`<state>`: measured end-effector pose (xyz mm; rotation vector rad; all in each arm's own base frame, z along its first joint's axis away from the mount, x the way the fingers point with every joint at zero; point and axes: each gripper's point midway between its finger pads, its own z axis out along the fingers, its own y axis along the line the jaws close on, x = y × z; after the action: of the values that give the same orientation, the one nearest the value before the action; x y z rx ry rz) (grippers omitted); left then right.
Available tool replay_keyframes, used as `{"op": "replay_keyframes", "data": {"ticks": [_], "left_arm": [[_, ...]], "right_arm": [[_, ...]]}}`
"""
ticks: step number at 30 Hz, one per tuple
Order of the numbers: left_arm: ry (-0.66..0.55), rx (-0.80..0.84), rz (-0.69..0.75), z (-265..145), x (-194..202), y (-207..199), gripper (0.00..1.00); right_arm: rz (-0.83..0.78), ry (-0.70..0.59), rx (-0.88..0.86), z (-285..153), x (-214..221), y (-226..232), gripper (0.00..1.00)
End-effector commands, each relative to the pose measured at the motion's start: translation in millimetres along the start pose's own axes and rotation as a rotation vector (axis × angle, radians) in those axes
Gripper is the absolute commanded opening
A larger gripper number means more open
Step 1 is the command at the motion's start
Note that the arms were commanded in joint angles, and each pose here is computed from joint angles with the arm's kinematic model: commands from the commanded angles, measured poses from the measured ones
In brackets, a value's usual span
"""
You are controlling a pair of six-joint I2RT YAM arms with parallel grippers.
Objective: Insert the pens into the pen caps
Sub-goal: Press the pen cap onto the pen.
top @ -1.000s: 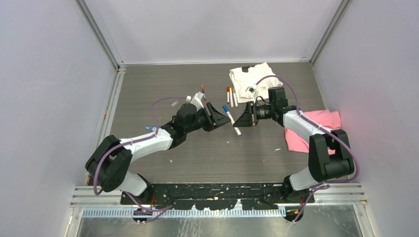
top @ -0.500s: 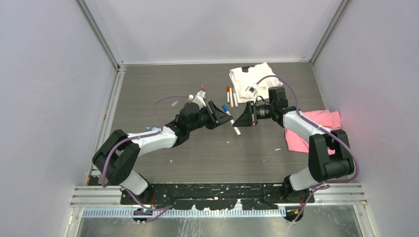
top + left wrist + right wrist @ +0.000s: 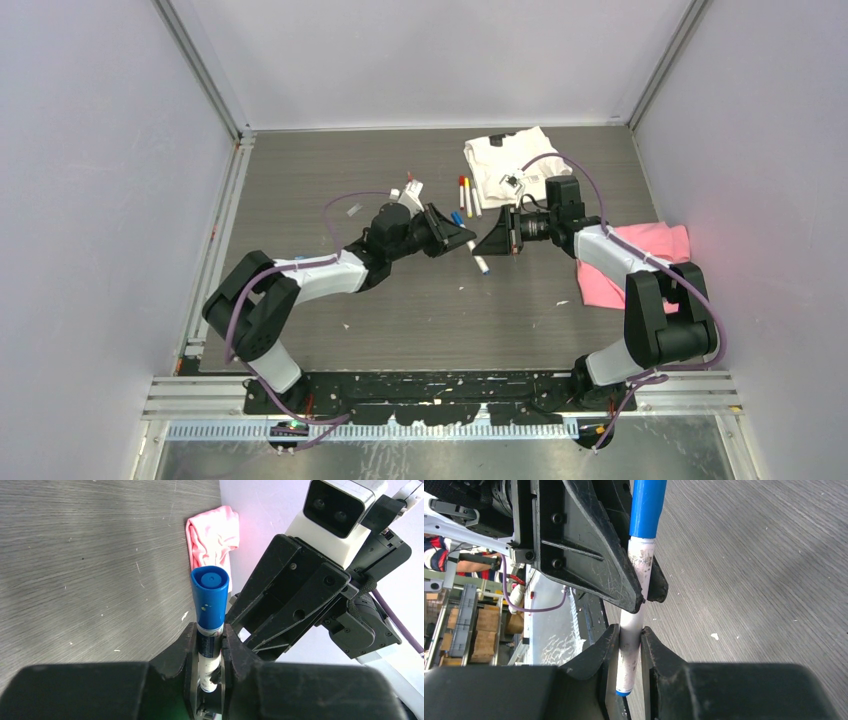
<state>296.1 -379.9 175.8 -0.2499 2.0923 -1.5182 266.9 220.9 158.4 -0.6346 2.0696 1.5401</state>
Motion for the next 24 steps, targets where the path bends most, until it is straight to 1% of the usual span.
{"op": "replay_keyframes", "data": {"ticks": [1, 3, 5, 7, 8, 11, 15, 20, 22, 24], "left_arm": [[-0.045, 0.113, 0.013, 4, -16, -34, 0.01], [-0.058, 0.118, 0.037, 3, -18, -37, 0.01], [-0.080, 0.131, 0.075, 1, -22, -42, 0.01], [-0.102, 0.141, 0.122, -2, -26, -47, 0.01], [-0.114, 0.144, 0.147, -3, -28, -50, 0.01], [-0.145, 0.152, 0.213, -7, -34, -55, 0.01], [-0.167, 0.172, 0.283, -11, -38, -62, 0.01], [-0.173, 0.216, 0.335, -13, -38, -73, 0.01], [-0.167, 0.230, 0.341, -13, -36, -75, 0.01], [-0.163, 0.242, 0.346, -12, -35, -77, 0.01]], "right_arm": [[-0.067, -0.011, -0.051, 1, -8, 15, 0.03], [-0.051, -0.011, -0.054, 2, -8, 14, 0.10], [-0.037, -0.021, -0.062, 3, -10, 14, 0.24], [-0.023, -0.027, -0.063, 3, -10, 13, 0.40], [-0.020, -0.029, -0.063, 3, -10, 13, 0.45], [-0.007, -0.025, -0.070, 5, -8, 14, 0.54], [0.003, -0.009, -0.085, 9, -5, 16, 0.56], [0.005, 0.003, -0.072, 16, -2, 15, 0.54], [0.005, 0.002, -0.064, 18, -3, 15, 0.51], [-0.003, -0.002, -0.067, 19, -4, 15, 0.44]]}}
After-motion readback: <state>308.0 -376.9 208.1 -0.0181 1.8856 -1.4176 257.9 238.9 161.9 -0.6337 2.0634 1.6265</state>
